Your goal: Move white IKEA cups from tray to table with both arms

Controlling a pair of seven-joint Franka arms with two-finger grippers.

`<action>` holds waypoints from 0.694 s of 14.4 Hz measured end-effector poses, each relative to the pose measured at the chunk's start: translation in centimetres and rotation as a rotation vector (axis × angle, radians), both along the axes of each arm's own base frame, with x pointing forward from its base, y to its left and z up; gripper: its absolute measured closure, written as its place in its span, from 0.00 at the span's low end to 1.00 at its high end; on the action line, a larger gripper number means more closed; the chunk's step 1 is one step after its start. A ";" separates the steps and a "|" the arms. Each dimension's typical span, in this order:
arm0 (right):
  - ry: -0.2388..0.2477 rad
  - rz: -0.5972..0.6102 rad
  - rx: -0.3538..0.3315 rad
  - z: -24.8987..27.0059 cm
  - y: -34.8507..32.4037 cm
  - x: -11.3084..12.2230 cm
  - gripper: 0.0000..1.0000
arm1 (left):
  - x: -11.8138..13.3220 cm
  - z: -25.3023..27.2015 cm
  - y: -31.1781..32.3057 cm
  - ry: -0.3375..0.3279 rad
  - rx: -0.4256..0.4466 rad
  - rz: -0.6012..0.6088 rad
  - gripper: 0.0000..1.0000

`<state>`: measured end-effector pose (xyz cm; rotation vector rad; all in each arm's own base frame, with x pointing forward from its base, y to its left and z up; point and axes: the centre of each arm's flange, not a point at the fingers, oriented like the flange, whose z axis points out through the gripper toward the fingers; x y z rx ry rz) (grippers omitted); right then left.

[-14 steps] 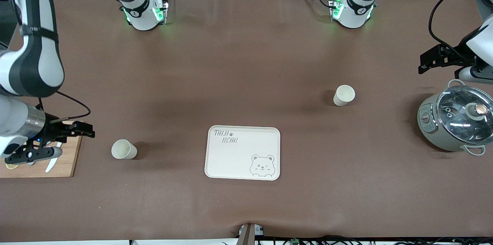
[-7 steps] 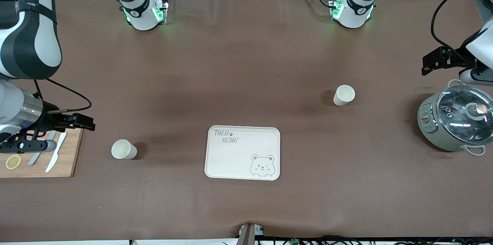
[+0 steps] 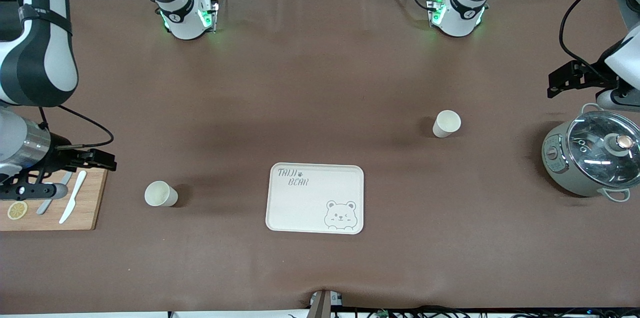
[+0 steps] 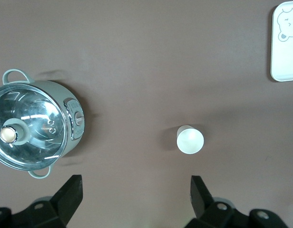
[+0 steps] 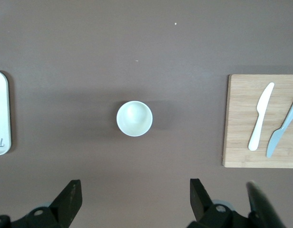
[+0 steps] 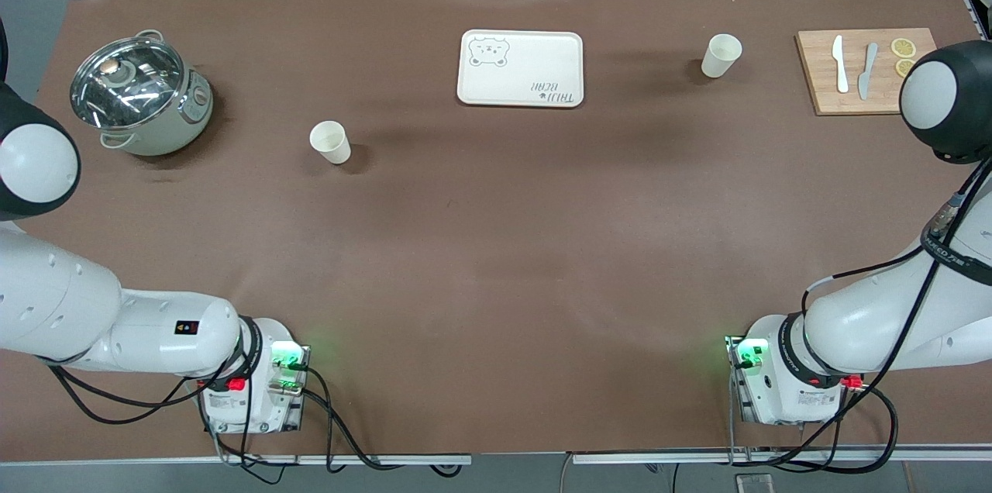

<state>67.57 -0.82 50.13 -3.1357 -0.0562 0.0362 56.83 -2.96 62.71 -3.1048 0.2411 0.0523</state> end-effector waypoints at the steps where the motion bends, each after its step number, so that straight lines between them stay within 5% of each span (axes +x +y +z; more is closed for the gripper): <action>1: 0.000 0.016 0.000 0.0 -1.1 0.0 0.00 | 0.0 0.0 0.0 0.000 0.000 0.000 0.00; 10: 0.000 0.043 0.003 -0.1 -4.4 -0.2 0.00 | 0.0 0.0 0.0 0.000 0.000 0.000 0.00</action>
